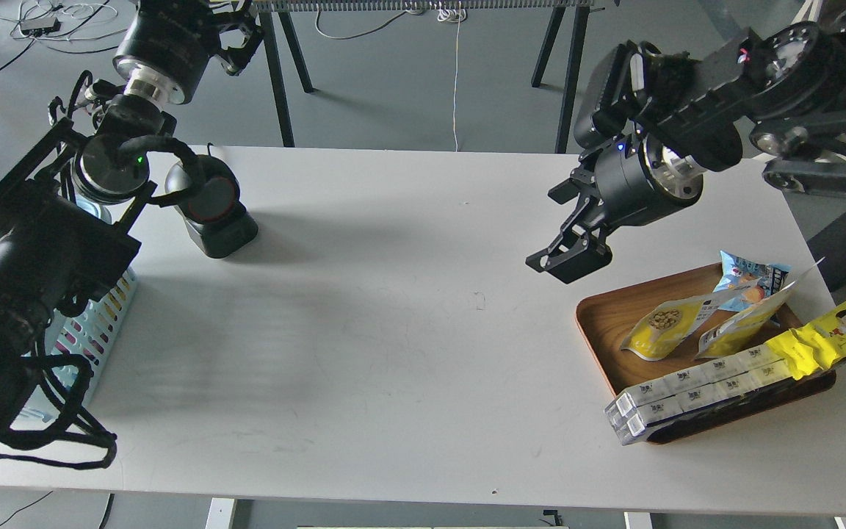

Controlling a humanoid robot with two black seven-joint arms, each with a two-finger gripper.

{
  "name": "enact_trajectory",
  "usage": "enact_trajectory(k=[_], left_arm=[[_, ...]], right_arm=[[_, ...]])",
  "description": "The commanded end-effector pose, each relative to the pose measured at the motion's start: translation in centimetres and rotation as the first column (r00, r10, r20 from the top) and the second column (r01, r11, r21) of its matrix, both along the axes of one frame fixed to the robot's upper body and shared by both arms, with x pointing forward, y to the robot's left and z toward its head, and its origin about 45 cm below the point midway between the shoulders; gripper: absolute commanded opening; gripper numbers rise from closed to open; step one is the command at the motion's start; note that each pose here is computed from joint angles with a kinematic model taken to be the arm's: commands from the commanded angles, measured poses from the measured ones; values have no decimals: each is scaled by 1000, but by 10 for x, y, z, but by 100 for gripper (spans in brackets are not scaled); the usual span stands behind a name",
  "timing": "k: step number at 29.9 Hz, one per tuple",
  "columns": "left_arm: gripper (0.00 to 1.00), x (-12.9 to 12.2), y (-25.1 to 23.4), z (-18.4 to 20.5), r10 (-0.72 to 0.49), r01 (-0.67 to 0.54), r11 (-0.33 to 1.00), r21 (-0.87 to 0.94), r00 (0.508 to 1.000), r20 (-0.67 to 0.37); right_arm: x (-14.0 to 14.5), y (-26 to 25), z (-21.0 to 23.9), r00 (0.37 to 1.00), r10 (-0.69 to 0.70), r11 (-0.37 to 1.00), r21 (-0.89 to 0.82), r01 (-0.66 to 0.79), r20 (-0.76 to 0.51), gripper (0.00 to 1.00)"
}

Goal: Scan snack and place in basket
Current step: 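Reach the right gripper down to the yellow snack packet on the tray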

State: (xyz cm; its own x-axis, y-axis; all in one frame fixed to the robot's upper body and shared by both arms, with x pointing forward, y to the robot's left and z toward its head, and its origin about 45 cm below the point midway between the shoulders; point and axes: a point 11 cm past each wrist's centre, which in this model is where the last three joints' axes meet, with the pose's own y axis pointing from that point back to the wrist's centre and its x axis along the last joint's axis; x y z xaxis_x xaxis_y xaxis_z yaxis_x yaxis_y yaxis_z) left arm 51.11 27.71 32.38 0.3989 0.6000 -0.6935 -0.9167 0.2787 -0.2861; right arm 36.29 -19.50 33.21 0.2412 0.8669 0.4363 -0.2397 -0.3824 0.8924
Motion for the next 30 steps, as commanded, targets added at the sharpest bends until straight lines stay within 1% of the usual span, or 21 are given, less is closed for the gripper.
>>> enact_trajectory(k=[1,5,7,11,14,17,20,22,23,25,30], left_arm=[[99,0,1,1,2,-2,1000,-2,1000,2],[99,0,0,1,1,-1,1000,-2,1000,2],[99,0,-1,-1,-1,1,1000,-2,1000,-2],[99,0,-1,-2,1,-1,1000,-4,1000,-5],[99,0,-2,-3,0,0,1000,-6,1000,-6],[99,0,-2,-3,1,-1,1000,-5,1000,-7],[99,0,-2,-4,0,-1,1000,-4,1000,-8],[99,0,-2,-4,0,-1,1000,-4,1000,-8],[99,0,-1,-3,2,-2,1000,-3,1000,-7],[99,0,-1,-3,4,-4,1000,-6,1000,-8],[99,0,-1,-3,4,-4,1000,-6,1000,-8]], right_arm=[[-15,-26,-13,999,45,996,-82,-46,-20,93],[-20,-58,-20,991,134,976,-177,-129,13,92],[-21,-73,-23,984,179,961,-219,-169,24,88],[-24,-90,-29,976,215,939,-277,-202,18,72],[-25,-99,-32,971,237,926,-307,-221,16,65],[-23,-106,-31,966,259,910,-341,-235,24,54],[-22,-108,-32,966,259,906,-353,-235,22,51],[-22,-111,-33,967,255,904,-360,-232,19,40],[-22,-112,-33,967,253,904,-362,-229,19,36],[-23,-115,-34,968,249,902,-368,-228,12,33],[-25,-127,-43,975,222,900,-383,-209,-11,30]])
